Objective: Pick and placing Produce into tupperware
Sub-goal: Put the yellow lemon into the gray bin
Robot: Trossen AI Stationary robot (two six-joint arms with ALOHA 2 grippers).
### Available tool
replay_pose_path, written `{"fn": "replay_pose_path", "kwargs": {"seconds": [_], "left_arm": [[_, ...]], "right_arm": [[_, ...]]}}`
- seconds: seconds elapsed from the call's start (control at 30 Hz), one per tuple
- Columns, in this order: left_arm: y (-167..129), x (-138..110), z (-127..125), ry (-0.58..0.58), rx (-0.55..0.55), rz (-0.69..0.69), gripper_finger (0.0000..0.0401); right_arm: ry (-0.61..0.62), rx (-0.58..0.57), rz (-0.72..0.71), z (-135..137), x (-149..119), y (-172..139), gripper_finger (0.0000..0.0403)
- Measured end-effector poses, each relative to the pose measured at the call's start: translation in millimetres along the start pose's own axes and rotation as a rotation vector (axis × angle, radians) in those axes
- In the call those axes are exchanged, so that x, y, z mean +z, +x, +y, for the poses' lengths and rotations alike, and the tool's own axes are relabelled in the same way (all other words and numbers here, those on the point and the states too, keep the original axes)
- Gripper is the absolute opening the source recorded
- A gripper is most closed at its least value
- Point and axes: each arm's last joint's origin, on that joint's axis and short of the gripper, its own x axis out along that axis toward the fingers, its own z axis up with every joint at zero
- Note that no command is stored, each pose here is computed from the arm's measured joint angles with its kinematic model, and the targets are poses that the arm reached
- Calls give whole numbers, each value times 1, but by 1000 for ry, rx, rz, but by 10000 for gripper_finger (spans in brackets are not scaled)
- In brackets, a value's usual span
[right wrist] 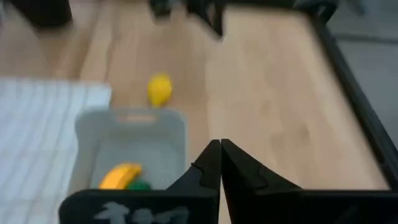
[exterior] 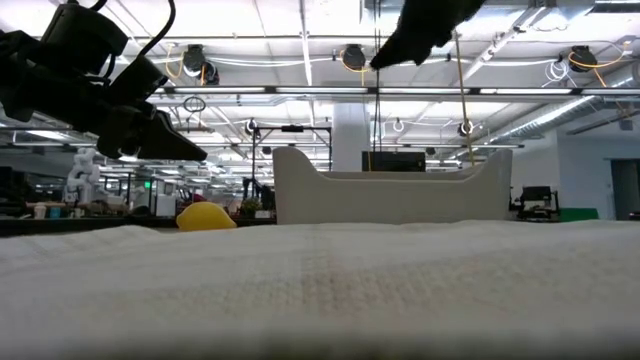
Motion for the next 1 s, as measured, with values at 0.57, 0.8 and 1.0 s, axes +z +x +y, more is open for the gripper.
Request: {"fn": "replay_pose_path", "kwargs": {"seconds": [0.57, 0.8, 1.0], "left_arm": [[0, -1, 0, 8, 4, 14, 26], [0, -1, 0, -1, 4, 13, 26], [0, -1, 0, -10, 4, 13, 26]], "right_arm": [[91, -64, -348, -19, -88, -68, 0], [117, -72, -432, -23, -126, -71, 0], [209, -10, -562, -22, -149, -67, 0]]}}
